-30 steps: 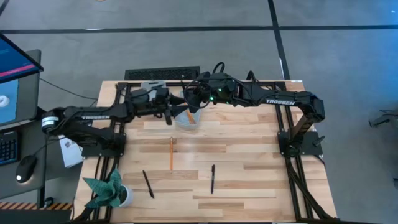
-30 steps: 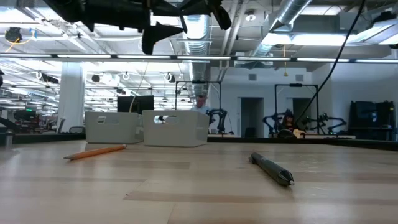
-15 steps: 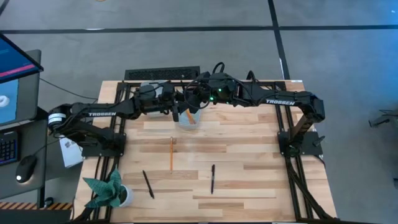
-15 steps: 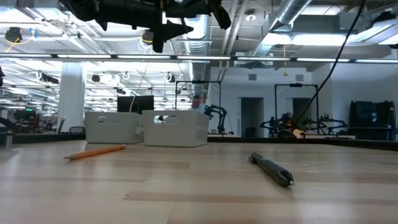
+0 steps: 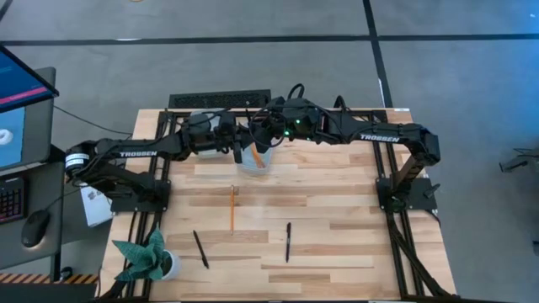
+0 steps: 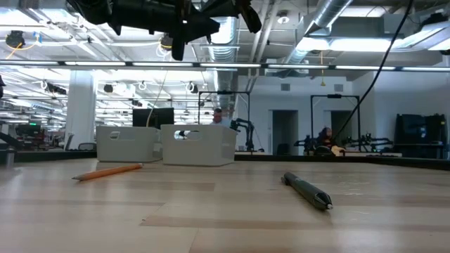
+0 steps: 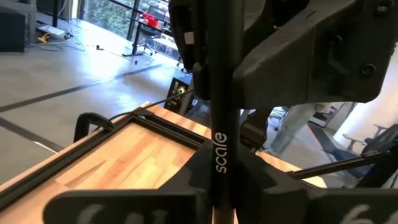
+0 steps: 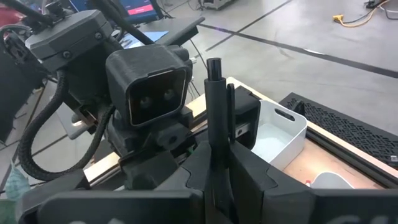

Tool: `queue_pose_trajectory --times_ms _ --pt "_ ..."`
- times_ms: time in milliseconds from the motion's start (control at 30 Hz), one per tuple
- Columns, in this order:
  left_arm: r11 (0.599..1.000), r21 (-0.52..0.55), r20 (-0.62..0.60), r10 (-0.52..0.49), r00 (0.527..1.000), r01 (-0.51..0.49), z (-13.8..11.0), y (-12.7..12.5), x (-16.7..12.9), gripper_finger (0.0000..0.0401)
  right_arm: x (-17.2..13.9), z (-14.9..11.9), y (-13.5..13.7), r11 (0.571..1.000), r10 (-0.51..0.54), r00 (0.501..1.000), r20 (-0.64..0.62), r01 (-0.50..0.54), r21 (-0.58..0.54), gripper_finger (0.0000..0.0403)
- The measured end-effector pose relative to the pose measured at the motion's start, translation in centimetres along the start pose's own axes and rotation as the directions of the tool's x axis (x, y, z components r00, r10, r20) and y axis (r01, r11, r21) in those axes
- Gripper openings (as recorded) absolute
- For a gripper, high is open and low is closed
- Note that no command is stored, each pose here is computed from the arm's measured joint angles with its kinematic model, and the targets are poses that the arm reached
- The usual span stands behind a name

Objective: Sort pens & pencils
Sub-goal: Put the top black pen into the left gray bin

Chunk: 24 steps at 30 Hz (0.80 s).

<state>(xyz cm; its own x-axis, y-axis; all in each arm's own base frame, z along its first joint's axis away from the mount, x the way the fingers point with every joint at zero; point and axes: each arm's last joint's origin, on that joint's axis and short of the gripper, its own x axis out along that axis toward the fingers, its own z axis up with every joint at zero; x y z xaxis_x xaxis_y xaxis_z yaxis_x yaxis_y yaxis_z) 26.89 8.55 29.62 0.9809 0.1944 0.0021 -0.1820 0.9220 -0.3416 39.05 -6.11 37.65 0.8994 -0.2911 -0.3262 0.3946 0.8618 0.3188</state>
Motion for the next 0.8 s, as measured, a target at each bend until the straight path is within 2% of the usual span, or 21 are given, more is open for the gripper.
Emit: queue_pose_trajectory --times_ms 133,333,633,800 --pt "1.0 0.0 0.002 0.005 1.0 -0.005 0.0 0.03 0.0 0.0016 0.0 0.0 0.0 1.0 0.0 1.0 0.0 0.0 0.0 0.0066" --pt "1.0 0.003 0.006 0.003 1.0 -0.003 0.04 0.0 0.0 0.0043 0.0 0.01 -0.01 1.0 0.002 1.0 0.0 -0.002 0.011 0.0066" --pt "1.0 0.001 0.006 0.005 1.0 -0.005 0.04 0.01 -0.01 0.0017 0.01 0.0 -0.01 1.0 0.003 1.0 -0.001 -0.003 -0.008 0.0067" --pt "1.0 0.001 0.006 0.004 1.0 -0.004 0.04 0.0 -0.01 0.0027 0.0 0.01 0.0 1.0 0.003 1.0 0.0 -0.003 -0.006 0.0087"
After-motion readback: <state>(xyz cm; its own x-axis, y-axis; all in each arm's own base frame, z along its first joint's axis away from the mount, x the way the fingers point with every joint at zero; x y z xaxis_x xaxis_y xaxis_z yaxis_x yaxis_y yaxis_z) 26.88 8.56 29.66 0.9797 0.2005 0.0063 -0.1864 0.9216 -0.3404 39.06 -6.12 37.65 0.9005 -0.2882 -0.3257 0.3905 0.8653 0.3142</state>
